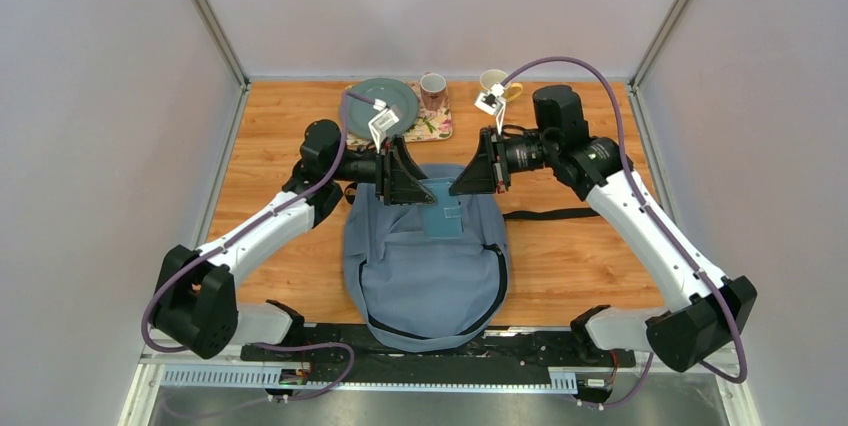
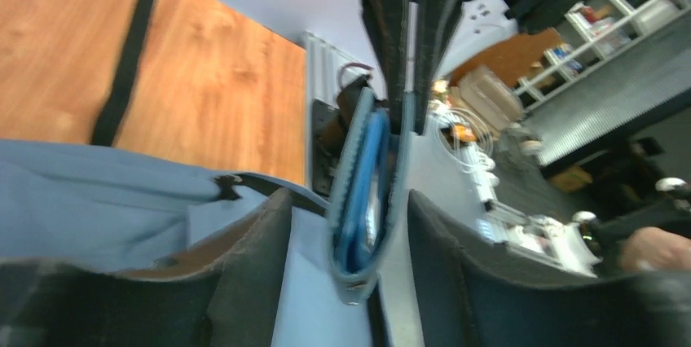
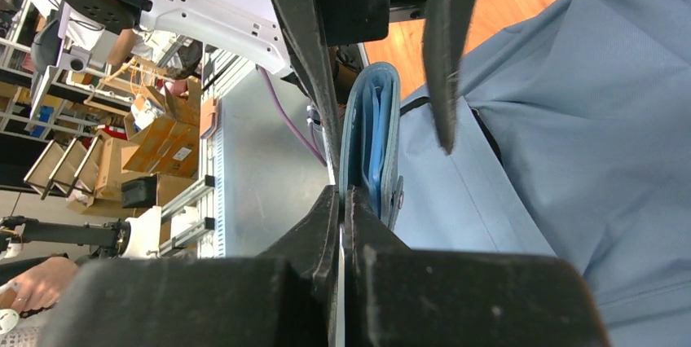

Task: Pack the student bag
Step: Pick up the personal item from the center of the board.

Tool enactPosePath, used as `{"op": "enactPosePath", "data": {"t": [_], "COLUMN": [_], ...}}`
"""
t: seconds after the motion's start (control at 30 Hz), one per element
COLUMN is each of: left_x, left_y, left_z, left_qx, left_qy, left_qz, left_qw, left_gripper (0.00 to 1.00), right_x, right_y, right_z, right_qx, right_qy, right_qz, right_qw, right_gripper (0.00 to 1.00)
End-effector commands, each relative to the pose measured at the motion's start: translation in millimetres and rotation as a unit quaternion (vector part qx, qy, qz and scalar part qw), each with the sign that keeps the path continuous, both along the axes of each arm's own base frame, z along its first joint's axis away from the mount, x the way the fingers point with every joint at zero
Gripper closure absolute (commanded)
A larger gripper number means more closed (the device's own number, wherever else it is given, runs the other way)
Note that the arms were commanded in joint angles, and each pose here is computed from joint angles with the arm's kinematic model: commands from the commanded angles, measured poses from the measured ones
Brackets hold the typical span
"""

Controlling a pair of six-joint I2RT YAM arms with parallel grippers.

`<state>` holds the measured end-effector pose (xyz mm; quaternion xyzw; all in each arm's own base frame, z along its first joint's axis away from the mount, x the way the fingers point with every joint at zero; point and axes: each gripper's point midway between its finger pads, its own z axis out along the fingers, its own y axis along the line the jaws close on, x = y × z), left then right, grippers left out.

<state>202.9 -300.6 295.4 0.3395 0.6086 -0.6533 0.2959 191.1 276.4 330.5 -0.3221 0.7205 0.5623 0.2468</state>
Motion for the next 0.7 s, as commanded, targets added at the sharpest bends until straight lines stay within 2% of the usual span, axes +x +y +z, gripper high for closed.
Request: {"op": "enactPosePath", "data": {"t": [0.0,0.07,0.1,0.13,0.17,0.2,0.23,0.27,0.3,0.33,0.37,0.43,0.47,0.5,0.53,0.57,0.6,0.67], "left_x": [-19.5,-21.6,-19.9,-18.1,-9.2,-1.2,5.1,22.9,30.1,36.3,52.3,63.5,75.0,75.4,74.8,74.3,72.6,68.5], "left_y": [6.1,7.5,7.5,8.1,7.2,6.9,9.2,12.8,15.7,21.3,33.7,52.5,73.1,81.3,90.4,105.7,112.5,125.9], "left_z": [17.5,15.3,13.3,6.1,5.6,0.1,-11.5,-12.3,-15.5,-28.2,-23.0,-39.8,-29.7,-27.6,-38.8,-24.6,-23.9,-24.7], "left_qx": [-0.016,-0.007,-0.005,0.012,0.02,0.03,0.053,0.063,0.069,0.08,0.076,0.072,0.045,0.012,-0.02,-0.083,-0.114,-0.166], "left_qy": [-0.046,-0.037,-0.051,-0.026,-0.029,-0.042,-0.02,-0.026,-0.019,-0.004,-0.012,0.032,0.034,0.071,0.084,0.114,0.126,0.154], "left_qz": [-0.066,-0.065,-0.059,-0.049,-0.011,0.017,0.049,0.119,0.153,0.19,0.267,0.353,0.429,0.458,0.481,0.514,0.524,0.538], "left_qw": [0.997,0.997,0.997,0.998,0.999,0.999,0.997,0.991,0.986,0.978,0.961,0.932,0.901,0.886,0.872,0.846,0.834,0.812], "left_gripper": [0.59,0.75,0.93,1.0,1.0,1.0,1.0,1.0,1.0,1.0,1.0,1.0,1.0,1.0,1.0,1.0,1.0,1.0], "right_x": [5.7,13.1,20.9,25.3,33.7,51.9,60.7,70.1,89.4,89.9,88.0,76.4,70.0,63.4,53.8,45.5,42.8,20.8], "right_y": [4.9,6.5,6.2,7.1,7.0,3.0,-0.9,-5.4,-18.5,-24.5,-25.4,-22.5,-17.7,-10.6,-0.3,4.0,8.5,29.6], "right_z": [15.1,11.2,10.5,8.8,4.6,-3.9,-11.0,-18.6,-31.0,-41.3,-46.8,-60.8,-61.3,-59.7,-52.7,-68.3,-73.1,-83.2], "right_qx": [0.004,-0.007,-0.015,-0.022,-0.033,-0.06,-0.079,-0.097,-0.128,-0.137,-0.133,-0.103,-0.081,-0.056,-0.029,-0.036,-0.034,-0.024], "right_qy": [-0.034,-0.031,-0.034,-0.027,-0.017,-0.02,-0.012,0.005,0.008,0.021,0.049,0.077,0.093,0.12,0.112,0.123,0.134,0.141], "right_qz": [0.015,0.003,-0.017,-0.028,-0.049,-0.102,-0.133,-0.174,-0.246,-0.269,-0.287,-0.29,-0.287,-0.288,-0.282,-0.282,-0.297,-0.274], "right_qw": [0.999,1.0,0.999,0.999,0.998,0.993,0.988,0.98,0.961,0.953,0.948,0.948,0.95,0.948,0.952,0.951,0.945,0.951], "right_gripper": [1.0,1.0,1.0,0.97,0.88,0.65,0.53,0.49,0.45,0.44,0.43,0.38,0.36,0.35,0.35,0.35,0.34,0.34]}}
